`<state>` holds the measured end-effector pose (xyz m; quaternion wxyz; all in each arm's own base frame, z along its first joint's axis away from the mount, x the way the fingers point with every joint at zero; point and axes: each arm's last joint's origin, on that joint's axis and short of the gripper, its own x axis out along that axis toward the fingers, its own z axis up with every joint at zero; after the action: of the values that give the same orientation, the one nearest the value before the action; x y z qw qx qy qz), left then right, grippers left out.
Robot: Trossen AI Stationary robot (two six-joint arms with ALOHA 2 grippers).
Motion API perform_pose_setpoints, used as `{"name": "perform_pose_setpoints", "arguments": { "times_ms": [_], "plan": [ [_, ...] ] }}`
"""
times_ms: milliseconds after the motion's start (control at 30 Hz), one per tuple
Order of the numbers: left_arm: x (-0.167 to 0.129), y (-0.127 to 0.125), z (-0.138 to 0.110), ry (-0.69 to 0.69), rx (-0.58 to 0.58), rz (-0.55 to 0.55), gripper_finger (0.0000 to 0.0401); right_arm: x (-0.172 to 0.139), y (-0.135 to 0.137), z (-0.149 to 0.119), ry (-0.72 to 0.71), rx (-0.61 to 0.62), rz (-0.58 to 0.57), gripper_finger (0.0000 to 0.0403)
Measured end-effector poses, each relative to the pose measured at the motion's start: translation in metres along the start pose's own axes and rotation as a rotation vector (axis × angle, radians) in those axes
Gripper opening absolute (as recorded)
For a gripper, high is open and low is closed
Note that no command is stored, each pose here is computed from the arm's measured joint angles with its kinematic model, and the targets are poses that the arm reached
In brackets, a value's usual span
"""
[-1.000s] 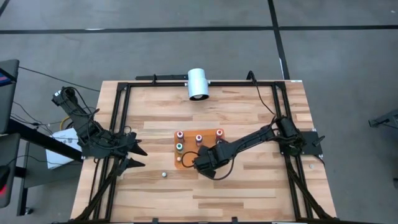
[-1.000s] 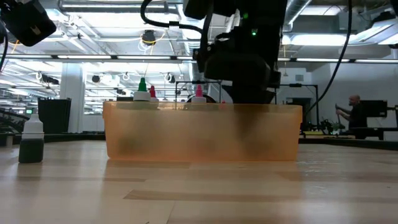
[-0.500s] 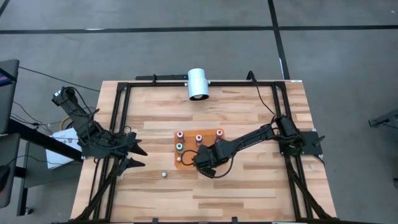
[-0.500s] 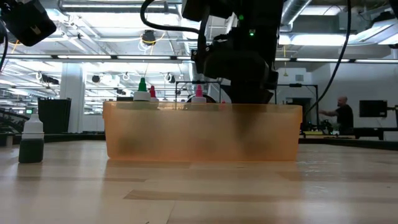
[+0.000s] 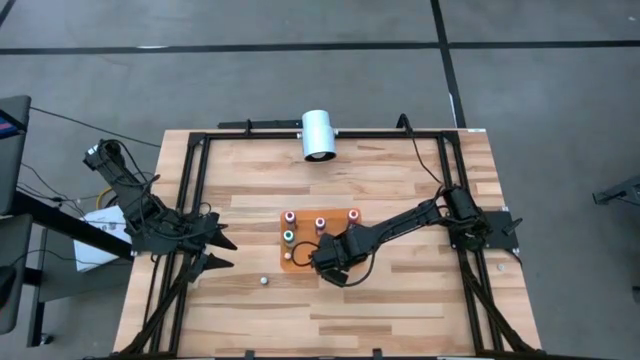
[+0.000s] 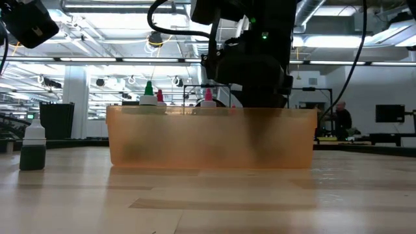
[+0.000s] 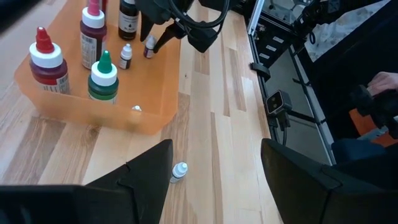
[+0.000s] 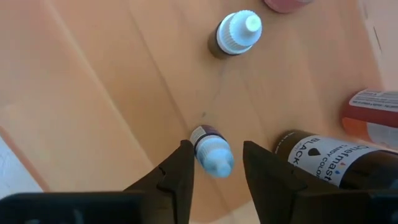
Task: Pick & Place food coloring
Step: Put the small purple food coloring bottle into the orange container, then put the small green food coloring bottle into the orange container
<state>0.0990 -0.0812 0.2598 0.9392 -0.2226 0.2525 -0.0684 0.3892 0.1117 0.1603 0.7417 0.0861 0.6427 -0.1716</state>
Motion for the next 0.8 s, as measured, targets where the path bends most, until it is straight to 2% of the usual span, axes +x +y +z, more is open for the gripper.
{"name": "perform_pose_setpoints", "arguments": {
  "times_ms": [433, 800],
  "plan": [
    [0.0000, 0.0000, 0.0000, -0.001, 0.001, 0.000, 0.0236, 0.0000, -0.0013, -0.0017, 0.018, -0.004, -0.013, 0.0177],
    [0.0000, 0.0006, 0.0006, -0.020, 0.002, 0.020, 0.0236, -0.0002, -0.0005, -0.0024, 0.037, -0.003, 0.011, 0.0177]
  ]
}}
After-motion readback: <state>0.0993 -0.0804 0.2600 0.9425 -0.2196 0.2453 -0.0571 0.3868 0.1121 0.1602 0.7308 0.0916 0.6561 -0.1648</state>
